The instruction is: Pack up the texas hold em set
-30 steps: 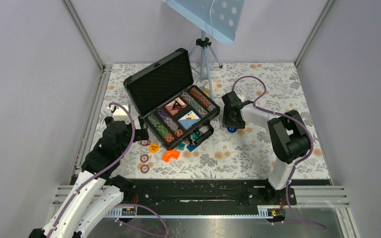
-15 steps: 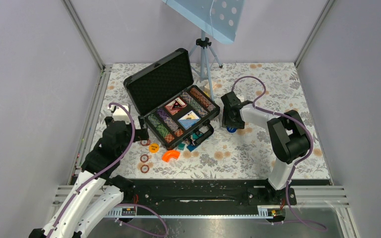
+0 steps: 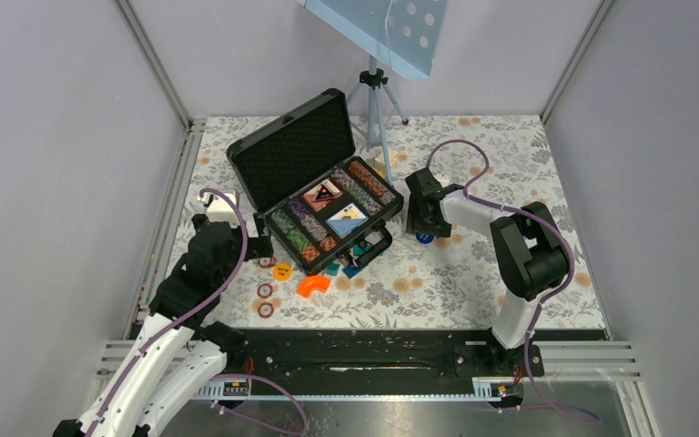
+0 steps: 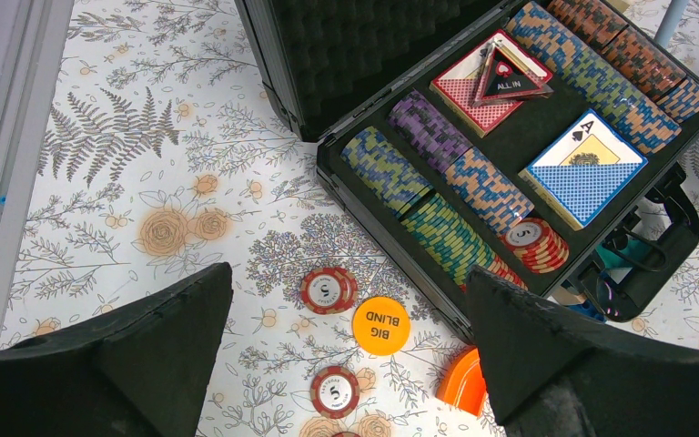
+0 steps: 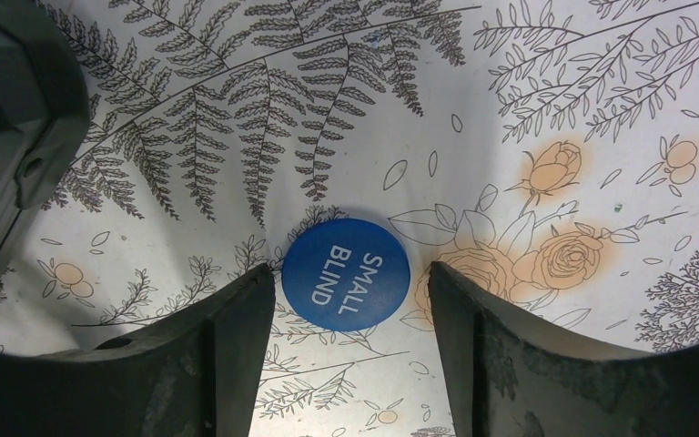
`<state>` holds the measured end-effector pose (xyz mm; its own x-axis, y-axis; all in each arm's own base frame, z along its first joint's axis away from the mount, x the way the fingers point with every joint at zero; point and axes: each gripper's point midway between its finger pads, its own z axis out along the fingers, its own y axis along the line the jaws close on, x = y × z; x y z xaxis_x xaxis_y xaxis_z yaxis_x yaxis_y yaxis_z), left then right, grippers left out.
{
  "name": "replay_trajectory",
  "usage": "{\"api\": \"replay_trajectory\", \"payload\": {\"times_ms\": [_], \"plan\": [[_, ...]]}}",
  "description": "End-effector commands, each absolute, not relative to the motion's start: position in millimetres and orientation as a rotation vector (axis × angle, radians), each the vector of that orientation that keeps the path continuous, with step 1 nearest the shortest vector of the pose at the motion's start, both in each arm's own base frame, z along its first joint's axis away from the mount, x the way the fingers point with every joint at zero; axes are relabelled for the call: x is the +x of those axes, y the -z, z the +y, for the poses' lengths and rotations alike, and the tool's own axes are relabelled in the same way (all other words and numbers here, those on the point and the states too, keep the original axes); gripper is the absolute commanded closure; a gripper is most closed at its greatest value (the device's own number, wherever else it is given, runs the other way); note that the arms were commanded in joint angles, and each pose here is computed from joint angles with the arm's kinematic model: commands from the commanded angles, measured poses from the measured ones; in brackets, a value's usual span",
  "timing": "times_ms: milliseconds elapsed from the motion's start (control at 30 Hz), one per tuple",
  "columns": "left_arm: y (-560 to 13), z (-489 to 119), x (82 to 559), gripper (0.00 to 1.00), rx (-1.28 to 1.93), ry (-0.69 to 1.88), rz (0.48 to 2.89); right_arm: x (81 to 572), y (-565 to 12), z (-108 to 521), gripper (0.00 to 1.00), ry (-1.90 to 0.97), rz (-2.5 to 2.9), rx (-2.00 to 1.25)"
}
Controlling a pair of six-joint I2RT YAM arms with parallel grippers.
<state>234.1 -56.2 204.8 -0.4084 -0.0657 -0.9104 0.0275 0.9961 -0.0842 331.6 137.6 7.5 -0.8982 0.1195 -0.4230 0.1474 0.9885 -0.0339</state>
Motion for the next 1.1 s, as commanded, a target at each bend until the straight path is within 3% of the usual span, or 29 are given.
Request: {"api": "replay_trajectory", "payload": {"times_ms": [0,733,1067], "plan": [[-215,-61,240,0.01,-0.02,0.128,1.944,300,16,126,0.29,0.194,2.819,0.172],[-215,-61,240,0.01,-0.02,0.129,1.942,301,16,127,0.44,0.186,2.814,0.172],[-215,-60,240,0.01,-0.022,0.128,1.941,312,-3,129,0.44,0.138,2.732,0.144]]}}
